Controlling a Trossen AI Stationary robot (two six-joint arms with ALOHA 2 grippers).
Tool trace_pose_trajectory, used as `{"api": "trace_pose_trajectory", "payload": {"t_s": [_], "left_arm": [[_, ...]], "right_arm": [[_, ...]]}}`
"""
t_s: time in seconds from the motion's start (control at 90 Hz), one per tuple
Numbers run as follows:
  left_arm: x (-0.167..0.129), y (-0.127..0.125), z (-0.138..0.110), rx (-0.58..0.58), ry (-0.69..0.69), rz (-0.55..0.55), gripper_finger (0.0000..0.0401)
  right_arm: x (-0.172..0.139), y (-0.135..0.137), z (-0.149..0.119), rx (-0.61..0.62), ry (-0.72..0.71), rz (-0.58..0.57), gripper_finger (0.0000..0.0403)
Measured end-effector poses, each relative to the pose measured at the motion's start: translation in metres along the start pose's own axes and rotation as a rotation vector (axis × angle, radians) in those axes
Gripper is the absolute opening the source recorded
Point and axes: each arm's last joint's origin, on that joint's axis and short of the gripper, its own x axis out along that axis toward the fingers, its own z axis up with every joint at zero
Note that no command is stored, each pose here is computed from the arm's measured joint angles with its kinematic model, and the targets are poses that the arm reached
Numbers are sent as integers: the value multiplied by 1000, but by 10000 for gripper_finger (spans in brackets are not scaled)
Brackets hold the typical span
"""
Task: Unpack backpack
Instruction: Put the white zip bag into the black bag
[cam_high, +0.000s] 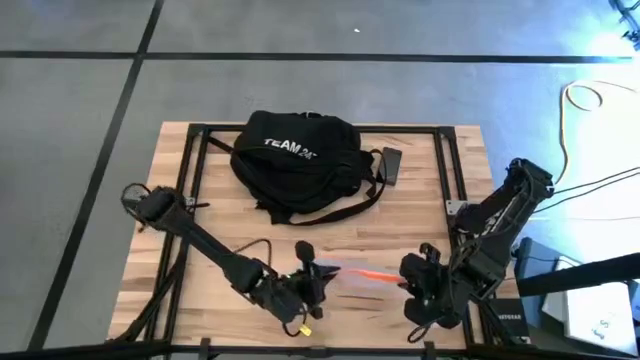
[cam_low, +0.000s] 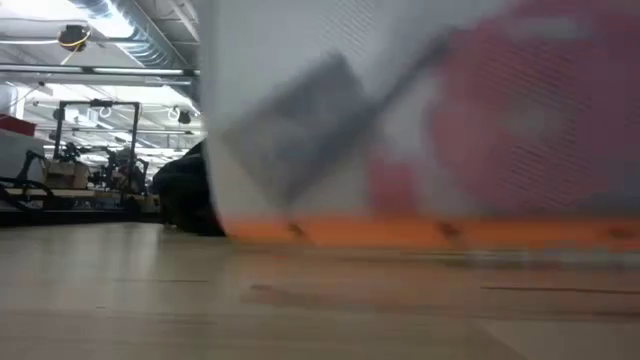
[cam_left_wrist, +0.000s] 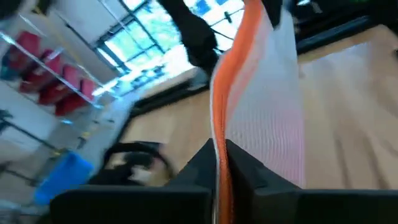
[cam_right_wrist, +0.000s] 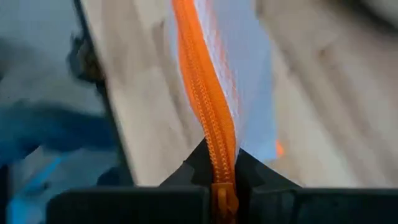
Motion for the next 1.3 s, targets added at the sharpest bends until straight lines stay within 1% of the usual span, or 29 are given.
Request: {"api": "trace_pose_trajectory", "payload": {"t_s": [0.067, 0.178, 0.233, 0.3, 0.389, 0.444, 0.567, 0.622, 0.656, 0.689, 0.733, 0.767, 0.856, 0.944, 1.011, 1.078, 1.222, 1.267, 1.3], "left_arm": [[-9, 20, 11, -10, -12, 28, 0], [-24, 50, 27, -88, -39, 91, 0], [-28, 58, 30, -131, -48, 100, 0], [-28, 58, 30, -134, -51, 80, 0], [-24, 54, 27, -134, -50, -17, 0], [-19, 50, 22, -159, -36, -88, 0], [-8, 36, 9, -174, 25, -305, 0], [-4, 32, 5, -172, 46, -403, 0], [-3, 32, 3, -170, 53, -443, 0], [-3, 32, 3, -170, 58, -459, 0], [-3, 32, 2, -172, 62, -448, 0], [-2, 33, 2, -173, 66, -410, 0], [-4, 37, 2, -174, 77, -242, 0], [-4, 42, 2, -176, 84, -68, 0], [-5, 45, 3, -178, 84, 3, 0], [-5, 45, 3, -174, 86, 13, 0], [-7, 43, -1, -130, 114, -17, 0], [-8, 42, -3, -128, 124, -44, 0], [-8, 40, -4, -127, 134, -90, 0]], "right_arm": [[0, -1, 3, -10, -92, -31, 0], [-1, -1, 7, 2, -219, -60, 0], [-1, 0, 9, 8, -240, -55, 0], [-1, 2, 9, -2, -238, -36, 0], [-1, 6, 8, -27, -210, 6, 0], [-1, 7, 8, -44, -207, 11, 0], [-1, 4, 11, -47, -314, -47, 0], [-1, 3, 13, -39, -333, -62, 0], [0, 2, 14, -31, -330, -62, 0], [1, 2, 16, -21, -309, -53, 0], [3, 2, 18, -12, -274, -35, 0], [4, 3, 19, -11, -252, -21, 0], [5, 5, 23, -30, -225, 14, 0], [5, 4, 25, -44, -257, -4, 0], [5, 3, 26, -46, -303, -35, 0], [5, 1, 26, -56, -311, -56, 0], [5, -6, 23, -98, -283, -119, 0], [8, -7, 21, -111, -269, -148, 0], [10, -8, 20, -116, -256, -166, 0]]}}
